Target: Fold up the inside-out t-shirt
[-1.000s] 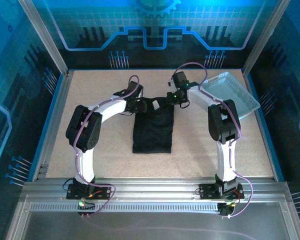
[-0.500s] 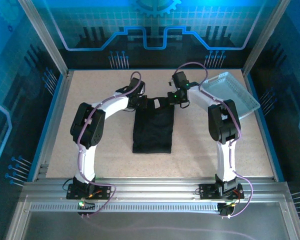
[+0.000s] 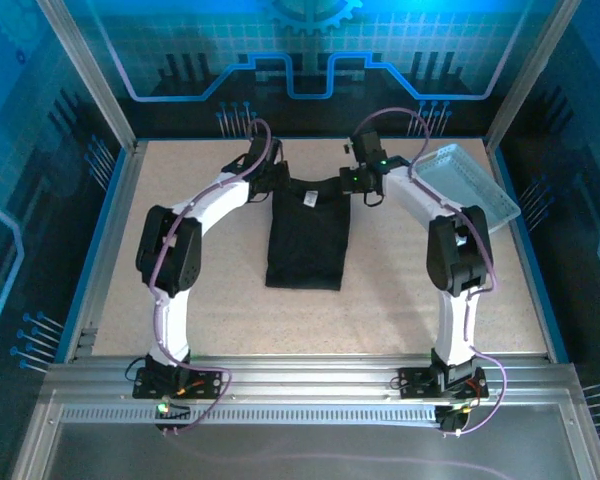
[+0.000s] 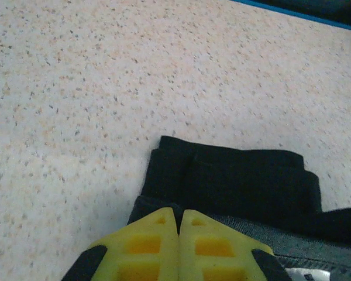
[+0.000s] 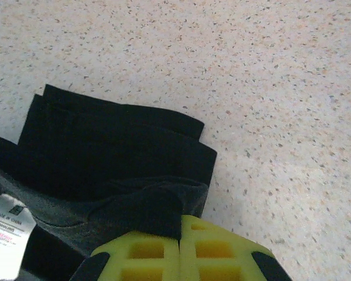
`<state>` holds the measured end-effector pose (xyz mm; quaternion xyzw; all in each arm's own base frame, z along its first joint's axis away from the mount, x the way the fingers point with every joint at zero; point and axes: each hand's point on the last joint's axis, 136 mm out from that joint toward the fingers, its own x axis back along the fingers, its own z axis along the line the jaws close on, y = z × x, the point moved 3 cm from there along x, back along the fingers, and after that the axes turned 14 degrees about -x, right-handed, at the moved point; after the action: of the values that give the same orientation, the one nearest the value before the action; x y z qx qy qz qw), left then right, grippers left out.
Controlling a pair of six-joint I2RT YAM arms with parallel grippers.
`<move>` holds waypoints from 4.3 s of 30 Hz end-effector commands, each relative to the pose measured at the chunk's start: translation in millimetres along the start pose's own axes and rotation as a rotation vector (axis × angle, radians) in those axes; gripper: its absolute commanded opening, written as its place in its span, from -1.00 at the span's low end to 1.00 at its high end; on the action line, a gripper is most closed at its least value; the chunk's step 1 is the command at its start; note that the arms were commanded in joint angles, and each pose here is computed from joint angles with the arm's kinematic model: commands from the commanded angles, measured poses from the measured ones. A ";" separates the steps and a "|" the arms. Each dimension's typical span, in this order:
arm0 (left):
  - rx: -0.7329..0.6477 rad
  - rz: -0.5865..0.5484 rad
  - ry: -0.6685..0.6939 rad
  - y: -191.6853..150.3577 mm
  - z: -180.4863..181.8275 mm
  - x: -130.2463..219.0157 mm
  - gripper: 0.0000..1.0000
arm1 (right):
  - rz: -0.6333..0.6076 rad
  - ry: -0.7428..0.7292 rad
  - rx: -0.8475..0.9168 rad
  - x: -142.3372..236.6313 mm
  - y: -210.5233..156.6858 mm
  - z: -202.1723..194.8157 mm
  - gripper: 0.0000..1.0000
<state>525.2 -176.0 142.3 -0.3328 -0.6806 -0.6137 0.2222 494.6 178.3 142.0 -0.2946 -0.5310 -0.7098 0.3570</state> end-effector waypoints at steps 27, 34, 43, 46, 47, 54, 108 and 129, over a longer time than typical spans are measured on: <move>0.131 0.232 -0.136 -42.4 38.5 -14.4 0.71 | 0.143 0.073 -0.150 -12.6 -25.7 -25.1 0.49; 0.118 0.327 -0.185 -70.3 13.0 -40.3 0.64 | 0.238 0.119 -0.245 -35.2 -55.5 -23.1 0.49; 0.120 0.342 -0.229 -75.2 -3.3 -72.9 0.43 | 0.306 0.168 -0.273 -71.9 -67.4 -16.5 0.41; 0.101 0.344 -0.245 -74.5 -13.5 -83.8 0.40 | 0.317 0.161 -0.264 -82.3 -65.2 -14.0 0.37; 0.094 0.347 -0.240 -75.2 -14.9 -86.9 0.39 | 0.320 0.163 -0.260 -84.3 -64.1 -12.2 0.35; 0.078 0.364 -0.262 -83.7 -31.0 -103.3 0.27 | 0.355 0.147 -0.190 -101.0 -68.1 10.4 0.18; 0.207 -0.280 -0.533 88.7 -40.5 93.8 -1.00 | -0.128 0.397 -0.057 113.7 77.3 58.3 -1.00; 0.162 -0.307 -0.720 -17.3 -47.4 123.8 -1.00 | -0.113 0.466 0.045 107.1 -25.6 49.2 -1.00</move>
<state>446.2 -194.9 191.7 -0.4111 -0.8019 -0.4329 -0.0234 424.0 198.7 180.6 -0.1762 -0.4492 -0.7480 0.4557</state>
